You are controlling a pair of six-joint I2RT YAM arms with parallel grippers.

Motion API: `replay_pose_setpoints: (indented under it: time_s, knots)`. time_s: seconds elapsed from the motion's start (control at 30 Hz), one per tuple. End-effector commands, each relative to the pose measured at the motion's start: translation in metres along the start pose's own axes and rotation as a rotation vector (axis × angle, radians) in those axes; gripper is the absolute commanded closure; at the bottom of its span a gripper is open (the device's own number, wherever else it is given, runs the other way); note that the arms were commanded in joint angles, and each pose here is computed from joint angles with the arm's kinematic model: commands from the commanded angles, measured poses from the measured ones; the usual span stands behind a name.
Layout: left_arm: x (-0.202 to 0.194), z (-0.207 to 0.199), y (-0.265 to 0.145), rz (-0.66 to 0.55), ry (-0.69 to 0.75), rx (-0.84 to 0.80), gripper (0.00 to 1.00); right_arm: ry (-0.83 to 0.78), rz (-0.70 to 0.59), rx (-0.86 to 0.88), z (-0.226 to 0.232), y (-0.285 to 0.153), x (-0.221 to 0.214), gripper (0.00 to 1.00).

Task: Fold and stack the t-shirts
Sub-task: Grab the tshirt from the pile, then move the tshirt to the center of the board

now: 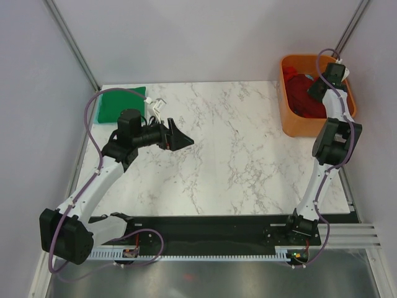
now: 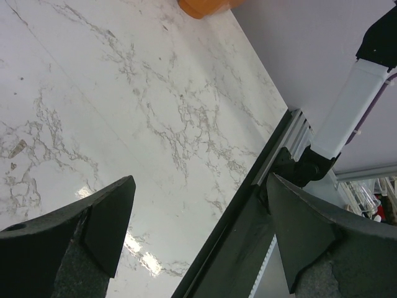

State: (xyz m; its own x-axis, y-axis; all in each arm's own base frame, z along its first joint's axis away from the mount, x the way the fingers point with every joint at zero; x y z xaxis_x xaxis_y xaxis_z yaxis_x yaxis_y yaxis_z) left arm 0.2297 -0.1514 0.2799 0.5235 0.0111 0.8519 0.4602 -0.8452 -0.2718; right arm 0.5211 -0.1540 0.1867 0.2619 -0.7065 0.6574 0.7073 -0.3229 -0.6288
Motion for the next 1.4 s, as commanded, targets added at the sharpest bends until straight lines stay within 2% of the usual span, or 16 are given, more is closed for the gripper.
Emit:
replay_pose_setpoints:
  time_s: [0.0, 0.03, 0.1, 0.27, 0.4, 0.5, 0.63, 0.73, 0.83, 0.93, 0.97, 1.03, 1.1, 1.2, 1.23, 1.37]
  knots:
    - [0.003, 0.002, 0.004, -0.002, 0.02, -0.005, 0.06, 0.024, -0.031, 0.179, 0.027, 0.007, 0.022, 0.62]
    - [0.004, 0.002, 0.004, -0.002, 0.02, -0.007, 0.06, 0.023, -0.037, 0.192, 0.029, 0.006, 0.026, 0.78]
    - [0.003, 0.002, 0.004, 0.0, 0.018, -0.008, 0.06, 0.017, -0.079, 0.203, 0.036, -0.009, 0.041, 1.0]
    - [0.003, 0.003, 0.004, 0.0, 0.02, -0.002, 0.06, -0.018, -0.245, 0.296, 0.06, -0.083, 0.094, 1.0]
    - [0.004, 0.002, 0.004, -0.001, 0.019, -0.002, 0.06, -0.016, -0.428, 0.469, 0.087, -0.191, 0.141, 1.0]
    - [0.005, 0.003, 0.003, -0.008, 0.019, 0.01, 0.06, 0.007, -0.5, 0.693, 0.105, -0.275, 0.157, 1.0]
    - [0.009, 0.004, -0.002, -0.039, 0.011, 0.057, 0.06, 0.067, -0.467, 0.975, 0.119, -0.364, 0.155, 1.0]
    - [0.014, 0.003, -0.009, -0.07, 0.005, 0.081, 0.06, 0.054, -0.287, 1.241, 0.131, -0.411, 0.128, 1.0]
    - [0.016, 0.007, -0.016, -0.106, 0.0, 0.147, 0.06, 0.044, -0.114, 1.387, 0.144, -0.434, 0.082, 1.0]
    - [0.016, 0.012, -0.021, -0.133, -0.005, 0.213, 0.06, 0.008, 0.01, 1.423, 0.152, -0.438, 0.029, 1.0]
    - [0.016, 0.013, -0.022, -0.136, -0.01, 0.23, 0.06, 0.012, 0.084, 1.385, 0.151, -0.42, 0.007, 1.0]
    - [0.015, 0.02, -0.025, -0.14, -0.031, 0.296, 0.06, 0.016, 0.149, 1.367, 0.148, -0.421, -0.03, 1.0]
    - [0.015, 0.03, -0.029, -0.152, -0.054, 0.376, 0.06, 0.007, 0.244, 1.252, 0.13, -0.388, -0.079, 0.96]
    - [0.015, 0.039, -0.034, -0.151, -0.093, 0.431, 0.06, -0.035, 0.387, 1.029, 0.105, -0.342, -0.153, 0.75]
    - [0.014, 0.04, -0.034, -0.149, -0.098, 0.429, 0.06, -0.087, 0.439, 0.955, 0.095, -0.333, -0.176, 0.63]
    - [0.009, 0.042, -0.025, -0.099, -0.132, 0.362, 0.06, -0.175, 0.556, 0.675, 0.057, -0.3, -0.225, 0.46]
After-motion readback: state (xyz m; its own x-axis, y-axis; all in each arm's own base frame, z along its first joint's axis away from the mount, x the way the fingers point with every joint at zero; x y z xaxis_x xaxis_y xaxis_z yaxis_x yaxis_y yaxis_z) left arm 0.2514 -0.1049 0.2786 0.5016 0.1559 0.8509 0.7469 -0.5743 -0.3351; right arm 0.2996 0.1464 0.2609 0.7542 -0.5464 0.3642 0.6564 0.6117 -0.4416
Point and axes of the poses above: each gripper's point midway between its finger pads, its own y axis out along the fingers, its own z axis along the line the jaws close on, x = y × z, the point moved 9 cm from there along -y, back along the fingers, and after that the axes turned 12 degrees about y, right-handed, at the moved point
